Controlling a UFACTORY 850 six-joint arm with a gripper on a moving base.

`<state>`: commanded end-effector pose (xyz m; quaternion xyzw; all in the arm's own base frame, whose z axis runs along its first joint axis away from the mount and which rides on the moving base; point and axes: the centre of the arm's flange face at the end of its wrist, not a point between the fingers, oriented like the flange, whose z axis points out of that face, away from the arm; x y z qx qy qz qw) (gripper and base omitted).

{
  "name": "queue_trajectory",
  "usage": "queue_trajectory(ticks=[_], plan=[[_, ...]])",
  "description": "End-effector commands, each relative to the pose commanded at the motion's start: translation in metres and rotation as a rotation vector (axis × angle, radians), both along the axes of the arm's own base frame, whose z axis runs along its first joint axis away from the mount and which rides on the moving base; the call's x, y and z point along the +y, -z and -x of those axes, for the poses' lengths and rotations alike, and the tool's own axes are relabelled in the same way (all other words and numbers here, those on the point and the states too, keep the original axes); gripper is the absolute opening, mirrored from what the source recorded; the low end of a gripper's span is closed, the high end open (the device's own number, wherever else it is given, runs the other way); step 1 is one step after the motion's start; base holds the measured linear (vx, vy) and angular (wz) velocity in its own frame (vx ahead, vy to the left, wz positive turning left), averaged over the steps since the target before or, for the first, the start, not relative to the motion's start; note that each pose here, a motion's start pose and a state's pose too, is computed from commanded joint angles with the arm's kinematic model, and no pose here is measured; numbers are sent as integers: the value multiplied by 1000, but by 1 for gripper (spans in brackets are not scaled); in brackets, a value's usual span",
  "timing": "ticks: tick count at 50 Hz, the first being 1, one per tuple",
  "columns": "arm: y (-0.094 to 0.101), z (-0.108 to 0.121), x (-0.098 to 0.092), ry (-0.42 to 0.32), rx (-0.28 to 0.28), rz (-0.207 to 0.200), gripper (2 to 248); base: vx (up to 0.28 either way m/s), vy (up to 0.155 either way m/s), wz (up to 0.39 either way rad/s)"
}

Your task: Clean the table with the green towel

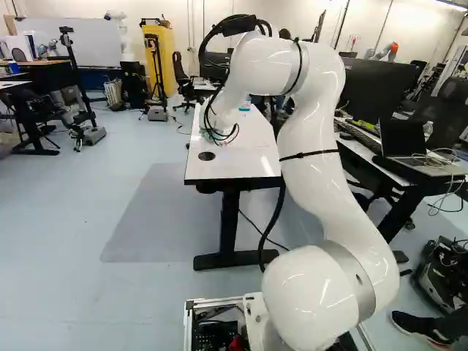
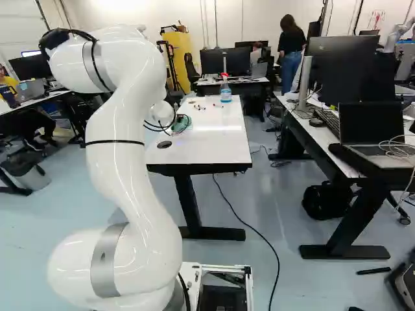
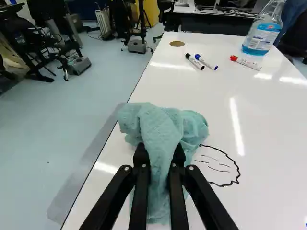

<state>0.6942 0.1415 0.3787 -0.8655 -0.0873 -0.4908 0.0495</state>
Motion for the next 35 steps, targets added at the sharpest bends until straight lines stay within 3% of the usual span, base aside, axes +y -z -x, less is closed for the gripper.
queue_trajectory(ticks=[35], plan=[[7, 5, -1, 0, 92, 19, 43, 0, 0, 0]])
